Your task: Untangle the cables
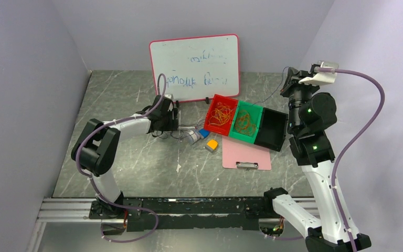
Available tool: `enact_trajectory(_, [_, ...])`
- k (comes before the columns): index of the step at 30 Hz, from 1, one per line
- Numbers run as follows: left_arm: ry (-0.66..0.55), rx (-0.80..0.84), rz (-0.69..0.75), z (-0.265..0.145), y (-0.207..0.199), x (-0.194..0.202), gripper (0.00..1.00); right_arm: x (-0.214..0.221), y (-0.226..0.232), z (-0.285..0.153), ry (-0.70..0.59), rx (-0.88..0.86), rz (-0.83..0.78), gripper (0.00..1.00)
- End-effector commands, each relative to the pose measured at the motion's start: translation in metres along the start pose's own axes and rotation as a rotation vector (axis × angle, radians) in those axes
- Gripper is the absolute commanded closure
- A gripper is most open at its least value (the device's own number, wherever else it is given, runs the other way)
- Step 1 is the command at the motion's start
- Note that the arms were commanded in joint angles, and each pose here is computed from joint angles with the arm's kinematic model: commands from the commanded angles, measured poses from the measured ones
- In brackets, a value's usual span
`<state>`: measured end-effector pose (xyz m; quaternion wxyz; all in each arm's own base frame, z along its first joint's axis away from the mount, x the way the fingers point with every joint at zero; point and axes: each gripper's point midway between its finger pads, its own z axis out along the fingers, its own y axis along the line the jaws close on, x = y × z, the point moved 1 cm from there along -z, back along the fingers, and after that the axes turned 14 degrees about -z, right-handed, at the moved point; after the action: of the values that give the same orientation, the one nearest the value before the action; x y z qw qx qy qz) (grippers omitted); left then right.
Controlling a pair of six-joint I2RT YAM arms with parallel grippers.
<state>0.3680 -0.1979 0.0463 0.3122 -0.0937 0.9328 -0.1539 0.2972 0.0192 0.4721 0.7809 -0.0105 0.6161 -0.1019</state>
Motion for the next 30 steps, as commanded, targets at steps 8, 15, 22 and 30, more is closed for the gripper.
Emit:
enact_trajectory(8, [0.075, -0.151, 0.043, 0.0, 0.024, 0.041, 0.33, 0.001, 0.002, 0.0, -0.003, -0.011, 0.015, 1.0])
enact_trajectory(15, [0.111, -0.232, 0.068, -0.002, 0.036, 0.064, 0.47, 0.006, 0.005, 0.002, 0.004, -0.018, 0.017, 1.0])
enact_trajectory(22, [0.127, -0.333, 0.079, -0.004, 0.057, 0.075, 0.69, 0.004, 0.003, 0.001, -0.001, -0.01, 0.014, 1.0])
enact_trajectory(30, [0.128, -0.413, 0.016, 0.004, 0.082, 0.076, 0.93, 0.001, 0.002, 0.002, -0.015, -0.004, 0.019, 1.0])
